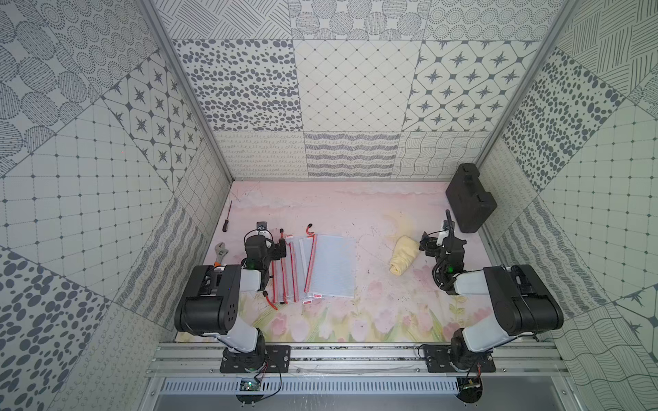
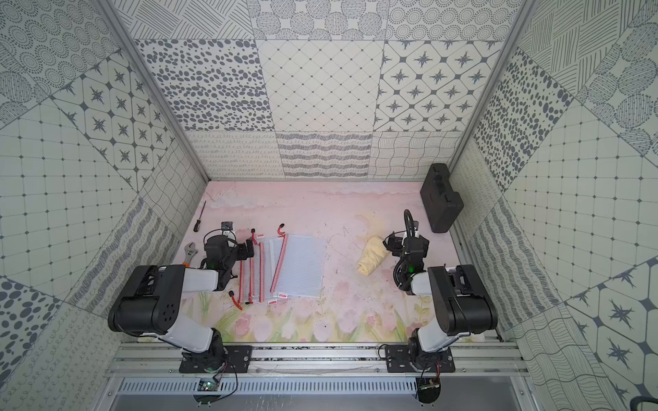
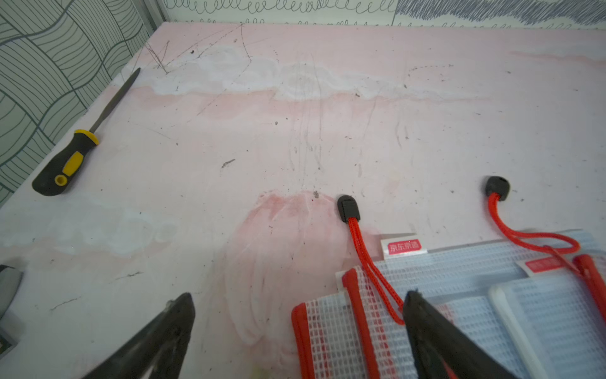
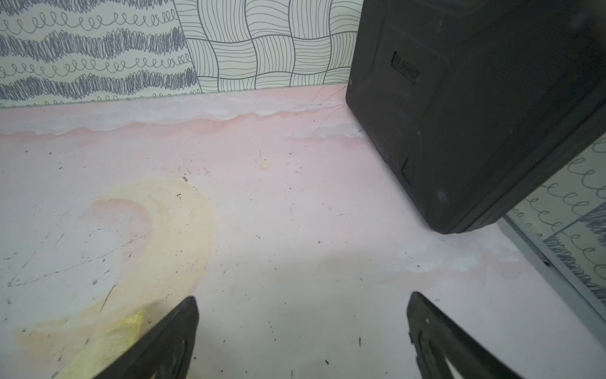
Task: Wipe the document bag
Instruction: Pick up the cleaning item at the center of the board.
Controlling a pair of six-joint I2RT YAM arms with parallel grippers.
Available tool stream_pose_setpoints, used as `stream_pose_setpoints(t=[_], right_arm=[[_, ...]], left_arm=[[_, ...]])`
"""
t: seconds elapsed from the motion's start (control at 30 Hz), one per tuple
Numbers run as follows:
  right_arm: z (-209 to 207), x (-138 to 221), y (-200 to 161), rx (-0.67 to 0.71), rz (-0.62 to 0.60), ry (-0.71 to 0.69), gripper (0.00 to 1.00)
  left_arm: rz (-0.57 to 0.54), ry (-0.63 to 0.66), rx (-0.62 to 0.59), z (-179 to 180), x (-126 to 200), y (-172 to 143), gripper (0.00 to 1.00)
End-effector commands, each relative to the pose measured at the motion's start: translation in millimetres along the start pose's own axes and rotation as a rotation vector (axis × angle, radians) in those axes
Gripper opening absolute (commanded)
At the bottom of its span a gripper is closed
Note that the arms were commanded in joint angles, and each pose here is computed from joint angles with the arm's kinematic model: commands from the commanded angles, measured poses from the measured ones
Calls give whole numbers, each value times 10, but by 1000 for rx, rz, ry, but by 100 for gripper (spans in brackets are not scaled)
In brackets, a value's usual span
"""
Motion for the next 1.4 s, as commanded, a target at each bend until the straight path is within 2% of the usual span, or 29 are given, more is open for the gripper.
stream_pose_setpoints(t=[0.0, 0.87, 0.93, 1.03, 1.1, 1.17, 1.23, 1.27, 1.3, 1.37], right_arm=[[42, -16, 185, -10, -65, 7, 99], [45, -15, 186, -12, -65, 8, 99], [24, -8, 235, -22, -74, -9, 99], [112, 71, 428, 11, -45, 11, 99], [116, 210, 783, -14, -27, -3, 99], [28, 452, 1287, -120, -64, -50, 99], [-176, 702, 1646, -250, -91, -132, 99], [-186, 804, 1783, -277, -75, -83, 99], [-175, 882, 1888, -294, -64, -33, 99], [-69, 1063, 2031, -284, -40, 67, 99]], left_arm=[[-71, 5, -11, 11, -8, 183, 99], [-70, 4, -10, 7, -6, 176, 99], [-52, 65, 9, 124, 16, 259, 99], [24, 144, 46, 359, 267, 722, 97], [-27, 178, 87, 504, 569, 1156, 99], [-111, 161, 171, 640, 927, 1576, 99], [-153, 200, 321, 834, 1234, 1781, 99], [-164, 228, 395, 931, 1365, 1842, 99], [-169, 229, 426, 974, 1458, 1881, 99], [-160, 157, 390, 891, 1595, 1969, 99]])
Point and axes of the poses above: each gripper's point midway between its finger pads, its own x axis back along the fingers, its own z axis along the line the jaws close on, y = z × x, the point moved 2 cm from there along x, back along the fingers, and after that the axes turned 10 degrees about -x, right-handed, at the moved point
